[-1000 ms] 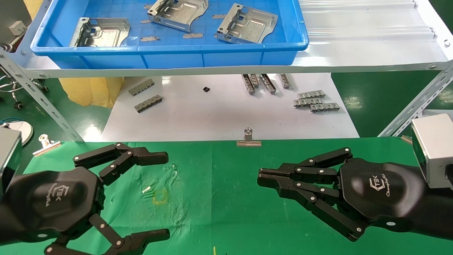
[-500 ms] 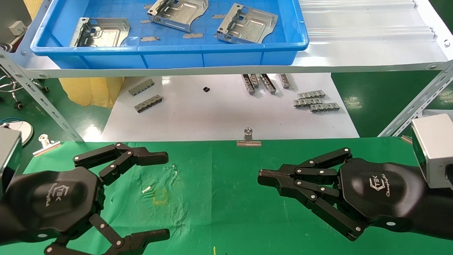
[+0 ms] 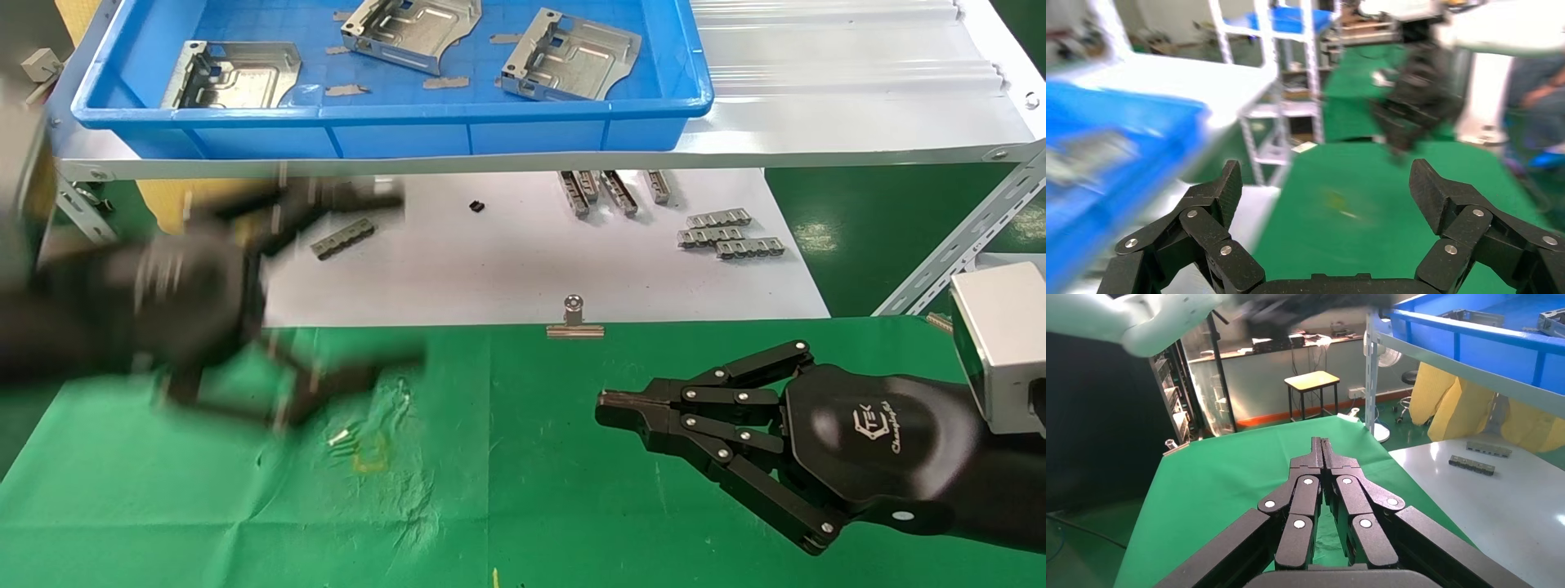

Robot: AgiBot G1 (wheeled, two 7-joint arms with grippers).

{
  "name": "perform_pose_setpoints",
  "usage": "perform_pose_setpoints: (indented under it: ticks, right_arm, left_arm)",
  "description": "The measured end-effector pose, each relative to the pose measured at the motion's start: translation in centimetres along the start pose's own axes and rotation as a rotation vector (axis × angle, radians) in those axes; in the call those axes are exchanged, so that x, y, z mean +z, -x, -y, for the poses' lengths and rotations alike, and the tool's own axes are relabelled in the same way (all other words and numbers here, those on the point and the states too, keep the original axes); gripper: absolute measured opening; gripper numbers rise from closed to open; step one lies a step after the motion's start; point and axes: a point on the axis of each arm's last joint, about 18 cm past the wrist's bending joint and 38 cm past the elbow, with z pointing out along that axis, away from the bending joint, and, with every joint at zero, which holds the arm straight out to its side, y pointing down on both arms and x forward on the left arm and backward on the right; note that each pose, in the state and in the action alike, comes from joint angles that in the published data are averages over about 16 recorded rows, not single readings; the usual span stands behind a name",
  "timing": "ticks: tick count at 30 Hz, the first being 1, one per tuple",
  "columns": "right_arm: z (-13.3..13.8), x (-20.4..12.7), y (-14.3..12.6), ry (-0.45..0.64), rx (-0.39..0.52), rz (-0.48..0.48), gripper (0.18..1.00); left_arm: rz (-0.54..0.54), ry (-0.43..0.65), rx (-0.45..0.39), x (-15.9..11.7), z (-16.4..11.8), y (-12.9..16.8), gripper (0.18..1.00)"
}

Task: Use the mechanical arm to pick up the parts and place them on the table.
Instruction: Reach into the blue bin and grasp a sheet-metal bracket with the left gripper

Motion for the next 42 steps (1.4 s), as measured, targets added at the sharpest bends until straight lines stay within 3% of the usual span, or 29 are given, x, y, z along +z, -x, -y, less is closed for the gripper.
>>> perform_pose_setpoints:
  ticks: [9,15,25,32,42]
  right_arm:
    - [0.0,0.0,0.0,0.000,0.000,0.000,0.211]
    - [0.0,0.0,0.0,0.000,0.000,0.000,0.254]
    - [0.0,0.0,0.0,0.000,0.000,0.000,0.397]
    - [0.0,0.0,0.0,0.000,0.000,0.000,0.556]
    - [0.0,0.0,0.0,0.000,0.000,0.000,0.787]
  left_arm:
    - [0.341,0.039,0.003,5.2,2.5,13.0,1.001]
    - [0.542,0.132,-0.030,8.3,1.9,18.2,1.001]
    - [0.684,0.235,-0.078,10.9,0.3,20.5,0.994]
    - [0.716,0.270,-0.106,11.2,-0.5,20.8,0.963]
    - [0.729,0.293,-0.127,11.1,-1.0,20.8,0.838]
